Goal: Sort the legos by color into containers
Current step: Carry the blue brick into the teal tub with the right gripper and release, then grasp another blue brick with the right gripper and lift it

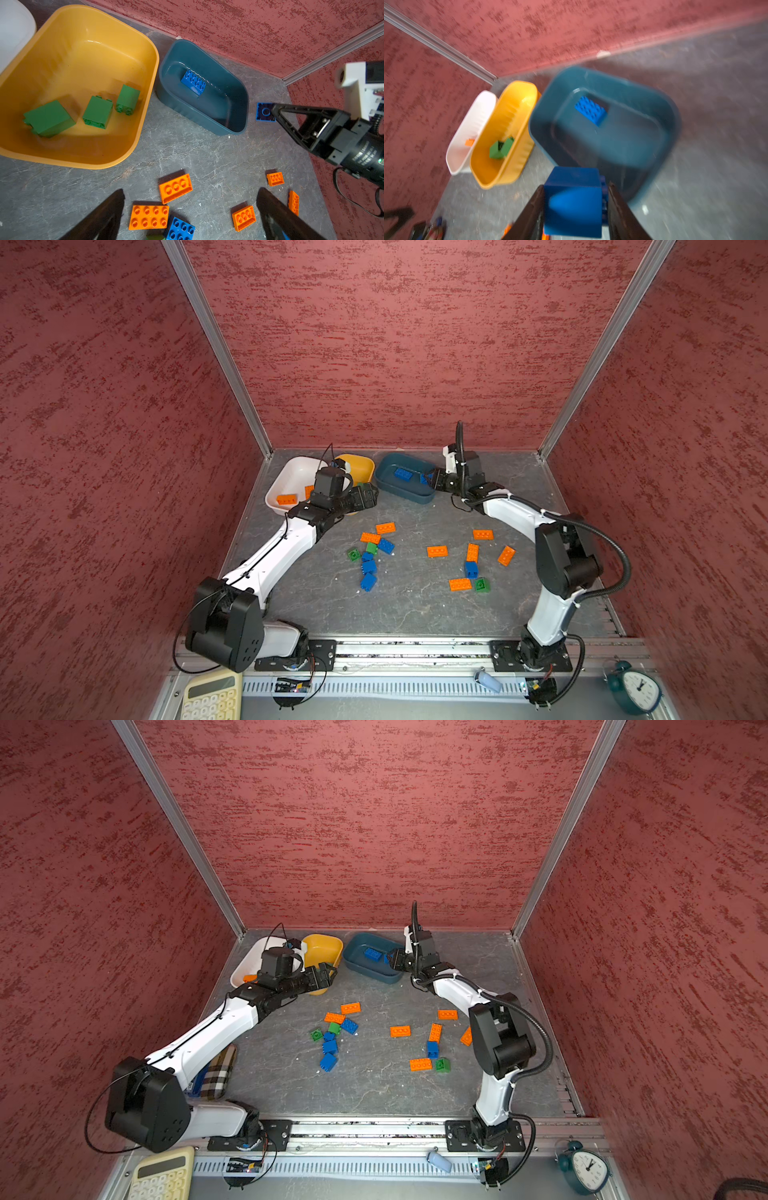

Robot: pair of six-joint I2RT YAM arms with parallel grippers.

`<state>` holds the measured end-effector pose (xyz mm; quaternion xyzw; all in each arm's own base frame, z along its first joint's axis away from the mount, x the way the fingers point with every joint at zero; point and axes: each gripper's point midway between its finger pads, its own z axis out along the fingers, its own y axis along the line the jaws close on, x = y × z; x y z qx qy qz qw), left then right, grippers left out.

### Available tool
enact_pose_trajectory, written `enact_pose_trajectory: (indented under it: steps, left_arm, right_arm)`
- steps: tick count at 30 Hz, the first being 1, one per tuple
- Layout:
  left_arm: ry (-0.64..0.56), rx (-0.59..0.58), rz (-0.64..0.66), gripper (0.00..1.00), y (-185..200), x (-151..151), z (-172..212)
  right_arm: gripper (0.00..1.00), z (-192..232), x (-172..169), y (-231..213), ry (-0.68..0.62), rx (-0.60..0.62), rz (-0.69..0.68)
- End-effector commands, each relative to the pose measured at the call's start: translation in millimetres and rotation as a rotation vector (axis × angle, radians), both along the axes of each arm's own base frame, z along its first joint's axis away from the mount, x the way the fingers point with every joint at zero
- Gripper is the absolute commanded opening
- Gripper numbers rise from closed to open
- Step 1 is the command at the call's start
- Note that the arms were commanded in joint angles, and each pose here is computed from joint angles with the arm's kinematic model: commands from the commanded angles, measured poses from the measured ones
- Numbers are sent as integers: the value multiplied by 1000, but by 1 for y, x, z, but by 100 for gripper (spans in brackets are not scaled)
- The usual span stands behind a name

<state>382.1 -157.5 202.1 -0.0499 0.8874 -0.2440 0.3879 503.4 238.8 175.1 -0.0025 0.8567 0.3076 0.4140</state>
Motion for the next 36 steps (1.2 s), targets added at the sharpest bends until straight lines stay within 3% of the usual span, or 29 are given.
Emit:
enact_pose_trajectory:
  steps: [1, 6, 10, 15, 22, 36]
  left_arm:
    - [1, 47, 25, 100, 9, -1, 4]
    - [25, 74, 31, 99, 12, -6, -1]
    - [36, 89, 35, 100, 12, -7, -5]
    - [45, 101, 34, 99, 9, -5, -9]
    - [63, 164, 39, 99, 3, -1, -15]
    - [89, 193, 37, 100, -18, 10, -29]
  right_arm:
    - [35, 16, 35, 14, -85, 32, -12]
    - [40, -8, 65, 8, -48, -43, -106]
    - [53, -22, 73, -11, -9, -156, -195]
    - [68, -21, 58, -10, 8, -206, -123]
    - [74, -9, 12, -19, 31, -224, -54]
    - [80, -34, -127, -83, 269, -300, -112]
